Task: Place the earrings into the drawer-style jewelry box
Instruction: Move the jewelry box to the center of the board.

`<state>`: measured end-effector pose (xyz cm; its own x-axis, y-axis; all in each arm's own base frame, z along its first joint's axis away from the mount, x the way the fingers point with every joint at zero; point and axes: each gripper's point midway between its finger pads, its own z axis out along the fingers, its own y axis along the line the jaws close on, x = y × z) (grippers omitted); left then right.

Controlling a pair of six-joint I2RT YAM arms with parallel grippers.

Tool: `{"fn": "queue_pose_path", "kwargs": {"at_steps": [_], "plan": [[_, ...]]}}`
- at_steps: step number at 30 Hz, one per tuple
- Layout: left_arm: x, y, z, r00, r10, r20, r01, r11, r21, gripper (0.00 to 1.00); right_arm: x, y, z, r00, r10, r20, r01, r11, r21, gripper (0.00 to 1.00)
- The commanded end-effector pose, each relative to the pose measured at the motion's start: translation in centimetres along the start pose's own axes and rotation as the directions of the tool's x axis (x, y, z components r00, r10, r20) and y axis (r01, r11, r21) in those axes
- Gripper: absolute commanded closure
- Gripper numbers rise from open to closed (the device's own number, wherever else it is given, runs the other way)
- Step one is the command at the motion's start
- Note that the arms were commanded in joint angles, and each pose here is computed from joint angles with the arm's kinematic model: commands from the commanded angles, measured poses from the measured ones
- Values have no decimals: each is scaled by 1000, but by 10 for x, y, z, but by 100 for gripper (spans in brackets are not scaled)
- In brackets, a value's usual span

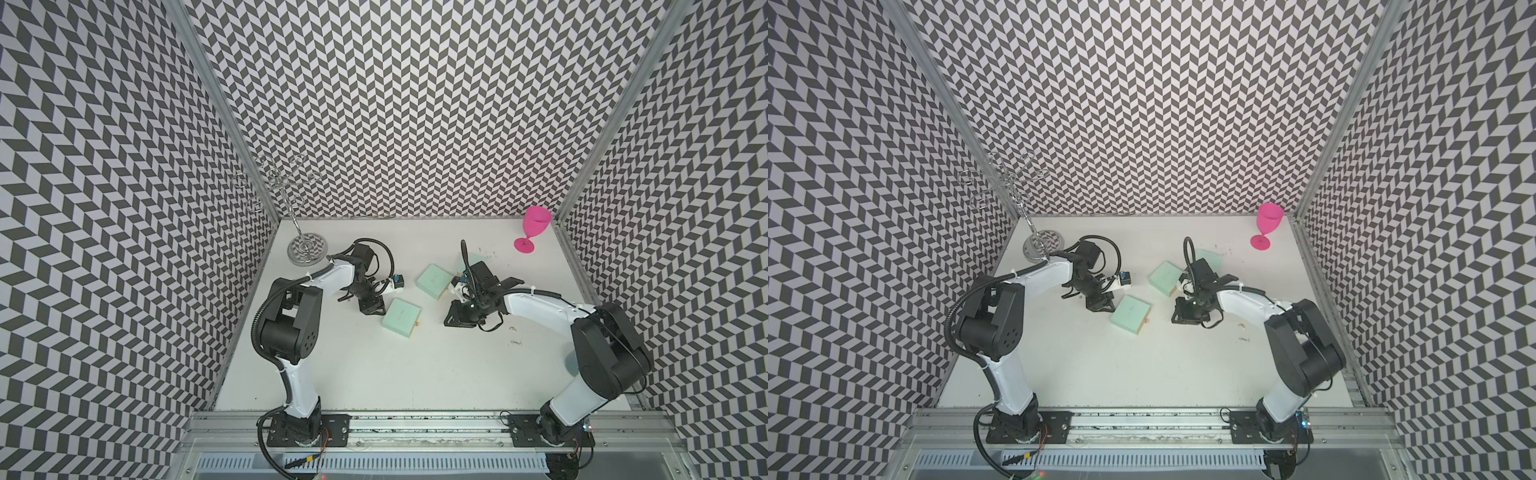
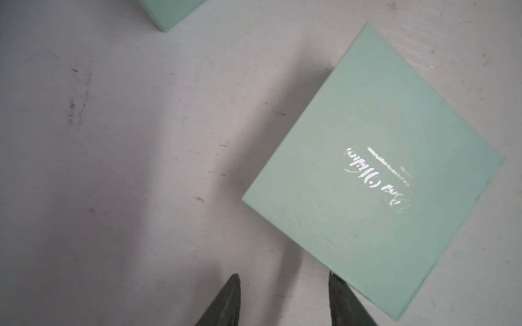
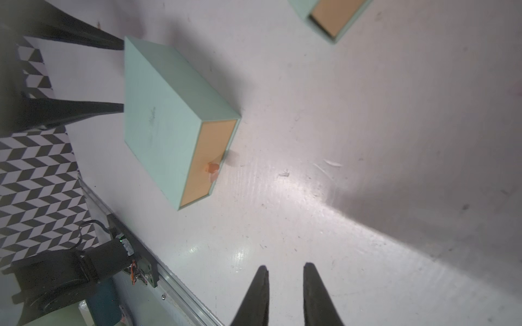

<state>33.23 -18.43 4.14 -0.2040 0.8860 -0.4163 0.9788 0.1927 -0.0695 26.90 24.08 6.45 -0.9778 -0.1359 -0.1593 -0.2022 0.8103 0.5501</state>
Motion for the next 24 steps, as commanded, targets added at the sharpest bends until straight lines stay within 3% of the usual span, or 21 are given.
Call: {"fn": "queue_pose_path", "kwargs": {"at_steps": [1,14,24], "plan": [[-10,-15,4,1000,13,23,-14,999,44,48,-19,24,-6,996,-40,80,47,995,-90,78],[-38,-16,23,999,32,25,-34,998,58,47,-25,22,17,997,-55,48,60,991,-120,78],[-42,2,8,999,16,28,-16,1000,-5,45,-41,16,26,994,-90,58,95,992,-81,77]]}}
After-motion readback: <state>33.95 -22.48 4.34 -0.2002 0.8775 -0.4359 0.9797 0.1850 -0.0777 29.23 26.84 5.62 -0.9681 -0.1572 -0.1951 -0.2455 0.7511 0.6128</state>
